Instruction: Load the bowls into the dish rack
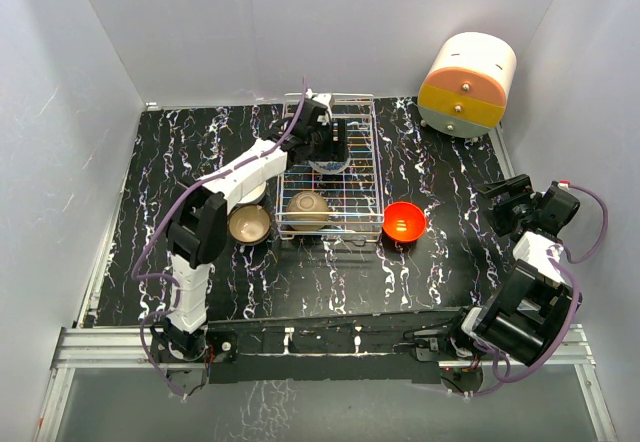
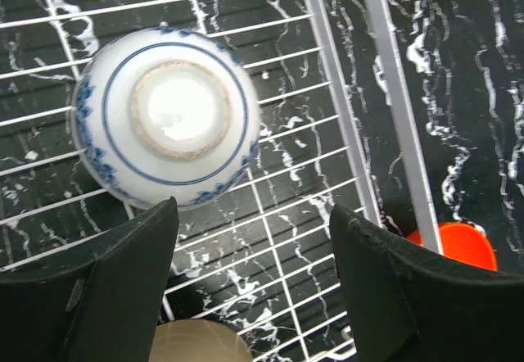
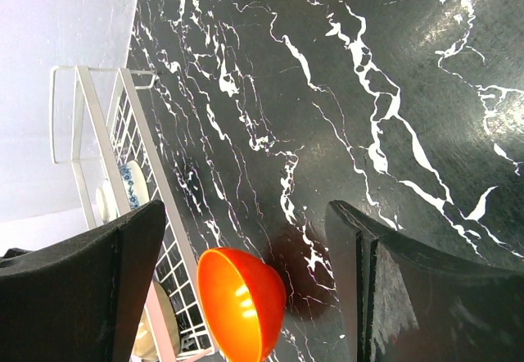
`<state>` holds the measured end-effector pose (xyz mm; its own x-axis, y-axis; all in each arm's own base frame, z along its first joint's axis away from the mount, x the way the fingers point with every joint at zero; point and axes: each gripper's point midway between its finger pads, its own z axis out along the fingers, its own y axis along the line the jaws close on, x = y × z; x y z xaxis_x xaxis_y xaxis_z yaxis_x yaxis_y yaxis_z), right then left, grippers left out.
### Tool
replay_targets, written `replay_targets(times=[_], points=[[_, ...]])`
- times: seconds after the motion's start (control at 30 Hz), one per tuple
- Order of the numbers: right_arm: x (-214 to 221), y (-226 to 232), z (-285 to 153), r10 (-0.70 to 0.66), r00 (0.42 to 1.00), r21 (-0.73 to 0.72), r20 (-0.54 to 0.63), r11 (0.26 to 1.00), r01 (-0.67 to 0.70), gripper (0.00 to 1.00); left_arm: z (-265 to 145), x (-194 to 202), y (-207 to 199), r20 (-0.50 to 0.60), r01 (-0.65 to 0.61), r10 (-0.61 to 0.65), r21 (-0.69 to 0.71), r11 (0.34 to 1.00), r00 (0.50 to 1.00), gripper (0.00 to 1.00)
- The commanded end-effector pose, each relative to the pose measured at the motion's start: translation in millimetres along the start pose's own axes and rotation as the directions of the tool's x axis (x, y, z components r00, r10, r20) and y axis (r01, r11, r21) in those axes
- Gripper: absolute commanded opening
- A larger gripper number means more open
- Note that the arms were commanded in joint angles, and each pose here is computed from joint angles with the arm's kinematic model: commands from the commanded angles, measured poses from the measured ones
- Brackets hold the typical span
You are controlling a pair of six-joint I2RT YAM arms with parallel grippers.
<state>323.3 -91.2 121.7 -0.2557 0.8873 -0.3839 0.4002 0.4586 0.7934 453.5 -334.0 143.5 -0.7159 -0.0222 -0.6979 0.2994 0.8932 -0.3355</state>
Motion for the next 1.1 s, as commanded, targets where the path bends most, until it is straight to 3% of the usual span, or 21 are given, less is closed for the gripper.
replay_targets(times=[0.0, 0.27, 0.7, 1.07], points=[[-11, 8, -2, -0.041, 0.998, -0.045, 0.045, 0.998, 0.043, 0.81, -17, -2, 29, -0.007, -0.056, 0.055, -0.117, 0.992, 0.998, 0.72], [-10, 8, -2, -0.038, 0.998, -0.048, 0.041, 0.998, 0.040, 0.81, -11, -6, 49, 0.009, -0.107, 0.112, -0.228, 0.968, 0.994, 0.72], [-10, 6, -1, -0.040, 0.998, -0.037, 0.044, 0.998, 0.041, 0.81, 22, 0, 51, -0.024, -0.141, 0.139, -0.221, 0.965, 0.990, 0.71], [-14, 5, 0, -0.039, 0.998, -0.030, 0.052, 0.999, 0.041, 0.81, 51, -8, 35, 0.056, -0.154, 0.161, -0.122, 0.981, 0.985, 0.69]])
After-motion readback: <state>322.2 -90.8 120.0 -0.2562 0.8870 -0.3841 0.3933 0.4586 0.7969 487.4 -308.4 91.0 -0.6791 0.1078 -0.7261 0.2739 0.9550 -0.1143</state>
